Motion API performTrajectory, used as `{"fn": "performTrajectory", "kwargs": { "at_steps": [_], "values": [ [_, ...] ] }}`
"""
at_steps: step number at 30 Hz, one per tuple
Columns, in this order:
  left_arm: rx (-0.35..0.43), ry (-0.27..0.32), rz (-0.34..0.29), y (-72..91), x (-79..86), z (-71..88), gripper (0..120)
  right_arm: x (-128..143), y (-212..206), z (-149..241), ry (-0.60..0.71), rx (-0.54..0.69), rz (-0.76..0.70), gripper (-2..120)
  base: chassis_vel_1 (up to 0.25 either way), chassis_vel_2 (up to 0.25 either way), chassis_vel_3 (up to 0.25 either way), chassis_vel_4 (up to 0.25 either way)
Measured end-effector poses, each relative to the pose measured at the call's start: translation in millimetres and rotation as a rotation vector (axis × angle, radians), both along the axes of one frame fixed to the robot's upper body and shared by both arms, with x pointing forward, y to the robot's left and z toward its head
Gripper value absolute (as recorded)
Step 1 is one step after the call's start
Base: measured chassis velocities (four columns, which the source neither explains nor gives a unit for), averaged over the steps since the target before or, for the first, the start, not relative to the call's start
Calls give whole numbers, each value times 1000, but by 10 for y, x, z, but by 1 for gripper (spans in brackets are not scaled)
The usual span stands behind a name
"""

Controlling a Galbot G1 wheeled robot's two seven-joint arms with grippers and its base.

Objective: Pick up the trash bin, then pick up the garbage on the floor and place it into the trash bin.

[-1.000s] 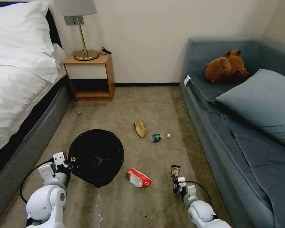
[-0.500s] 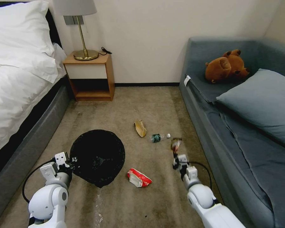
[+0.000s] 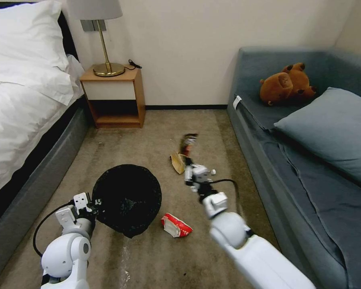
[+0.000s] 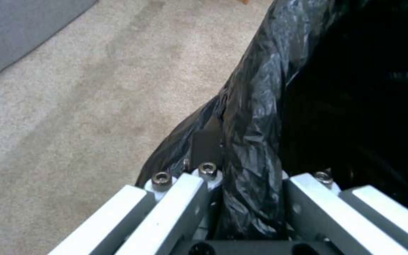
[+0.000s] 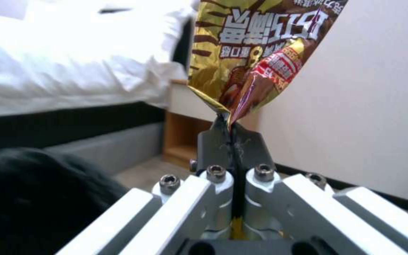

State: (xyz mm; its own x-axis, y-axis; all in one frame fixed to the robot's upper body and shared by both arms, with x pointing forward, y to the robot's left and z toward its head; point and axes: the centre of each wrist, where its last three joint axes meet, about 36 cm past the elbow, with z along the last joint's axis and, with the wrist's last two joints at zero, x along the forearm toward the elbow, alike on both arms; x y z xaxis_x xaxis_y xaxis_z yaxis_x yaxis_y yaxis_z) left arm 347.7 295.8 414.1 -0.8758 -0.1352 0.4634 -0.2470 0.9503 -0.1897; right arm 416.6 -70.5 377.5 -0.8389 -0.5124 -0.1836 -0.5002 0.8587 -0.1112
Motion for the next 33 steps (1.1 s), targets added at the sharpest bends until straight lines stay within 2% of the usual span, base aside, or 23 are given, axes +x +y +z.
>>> {"fn": "performTrajectory", "kwargs": {
  "at_steps": [2,11,28,30,32,33],
  "values": [
    [-1,-3,1,-3,14,10,1,-15,218,23,-4,9,42,0,0,0,0,0],
    [2,-1,1,-14,17,9,1,-87,550,-3,1,-33,116,0,0,0,0,0],
    [3,-5,-9,-90,14,-22,1,-251,736,-399,33,-125,167,0,0,0,0,0],
    [2,-6,-10,-99,18,-21,1,-277,738,-421,41,-130,181,8,0,0,0,0],
    [2,-6,-11,-99,19,-20,1,-290,734,-429,45,-131,186,12,0,0,0,0],
    [2,-6,-11,-97,20,-22,1,-312,727,-449,50,-133,188,19,0,0,0,0]
  ]
}}
